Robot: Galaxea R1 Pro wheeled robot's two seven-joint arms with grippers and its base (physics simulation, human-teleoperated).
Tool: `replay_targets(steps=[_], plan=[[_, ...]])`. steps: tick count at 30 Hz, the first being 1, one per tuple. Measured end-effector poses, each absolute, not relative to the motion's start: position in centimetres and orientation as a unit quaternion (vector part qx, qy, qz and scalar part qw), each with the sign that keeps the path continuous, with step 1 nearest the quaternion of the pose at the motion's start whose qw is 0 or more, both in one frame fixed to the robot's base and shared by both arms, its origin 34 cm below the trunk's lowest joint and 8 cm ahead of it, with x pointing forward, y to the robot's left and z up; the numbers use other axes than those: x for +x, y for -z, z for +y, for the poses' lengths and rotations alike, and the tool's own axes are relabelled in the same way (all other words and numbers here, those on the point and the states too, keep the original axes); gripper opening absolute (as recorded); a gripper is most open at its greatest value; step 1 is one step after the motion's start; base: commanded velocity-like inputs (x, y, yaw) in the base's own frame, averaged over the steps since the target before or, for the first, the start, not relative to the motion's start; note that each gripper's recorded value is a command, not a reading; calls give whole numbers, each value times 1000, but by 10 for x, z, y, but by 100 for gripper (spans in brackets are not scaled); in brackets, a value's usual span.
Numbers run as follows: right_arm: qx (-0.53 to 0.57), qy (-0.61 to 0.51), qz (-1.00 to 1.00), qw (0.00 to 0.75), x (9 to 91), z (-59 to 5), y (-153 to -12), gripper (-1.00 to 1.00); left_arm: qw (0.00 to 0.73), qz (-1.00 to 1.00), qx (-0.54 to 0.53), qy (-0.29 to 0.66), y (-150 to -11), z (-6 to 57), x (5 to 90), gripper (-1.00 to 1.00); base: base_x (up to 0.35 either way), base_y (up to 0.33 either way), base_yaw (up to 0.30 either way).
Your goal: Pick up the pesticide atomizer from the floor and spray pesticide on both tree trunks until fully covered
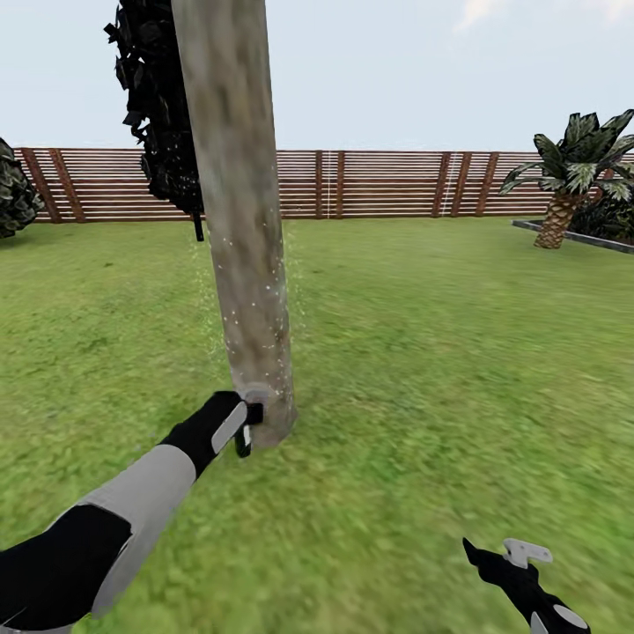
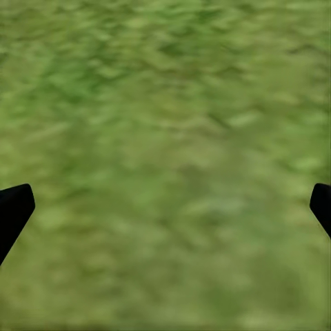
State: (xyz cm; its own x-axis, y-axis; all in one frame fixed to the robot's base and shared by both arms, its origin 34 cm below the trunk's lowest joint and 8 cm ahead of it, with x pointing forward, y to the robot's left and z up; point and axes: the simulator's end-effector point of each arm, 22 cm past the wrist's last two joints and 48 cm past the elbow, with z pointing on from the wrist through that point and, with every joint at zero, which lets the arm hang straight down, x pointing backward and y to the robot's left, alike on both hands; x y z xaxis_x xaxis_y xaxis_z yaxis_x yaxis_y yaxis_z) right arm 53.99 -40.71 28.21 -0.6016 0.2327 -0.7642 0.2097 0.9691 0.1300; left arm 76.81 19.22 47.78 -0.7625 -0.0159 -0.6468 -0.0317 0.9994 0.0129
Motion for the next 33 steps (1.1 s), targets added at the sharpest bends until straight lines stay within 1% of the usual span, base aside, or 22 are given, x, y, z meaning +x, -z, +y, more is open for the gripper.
replay_targets(steps=[2,5,6,10,13,15,19,26,29,30,33], plan=[[124,-13,895,429,540,-407,-282,100,345,938,4,-25,-517,190,781,-100,0,0,0],[124,-14,895,429,540,-407,-282,100,355,930,-14,-95,-552,220,793,-100,0,0,0],[124,-13,895,429,540,-407,-282,100,355,929,-17,-105,-564,224,797,-100,0,0,0],[124,-14,895,429,540,-407,-282,100,372,920,-19,-120,-610,230,815,-100,0,0,0],[124,-14,895,429,540,-407,-282,100,355,925,-6,-132,-639,233,818,-100,0,0,0],[124,-13,895,429,540,-407,-282,100,362,920,-7,-147,-662,238,823,-100,0,0,0],[124,-14,895,429,540,-407,-282,100,374,915,-11,-150,-684,239,829,-100,0,0,0],[124,-14,895,429,540,-407,-282,100,432,889,-19,-150,-782,239,853,-100,0,0,0],[124,-14,895,429,540,-407,-282,100,451,882,-16,-138,-810,224,857,-100,0,0,0],[124,-14,895,429,540,-407,-282,100,454,881,-9,-131,-813,210,857,-100,0,0,0],[124,-14,895,429,540,-407,-282,100,454,881,-5,-131,-814,204,857,-100,0,0,0]])
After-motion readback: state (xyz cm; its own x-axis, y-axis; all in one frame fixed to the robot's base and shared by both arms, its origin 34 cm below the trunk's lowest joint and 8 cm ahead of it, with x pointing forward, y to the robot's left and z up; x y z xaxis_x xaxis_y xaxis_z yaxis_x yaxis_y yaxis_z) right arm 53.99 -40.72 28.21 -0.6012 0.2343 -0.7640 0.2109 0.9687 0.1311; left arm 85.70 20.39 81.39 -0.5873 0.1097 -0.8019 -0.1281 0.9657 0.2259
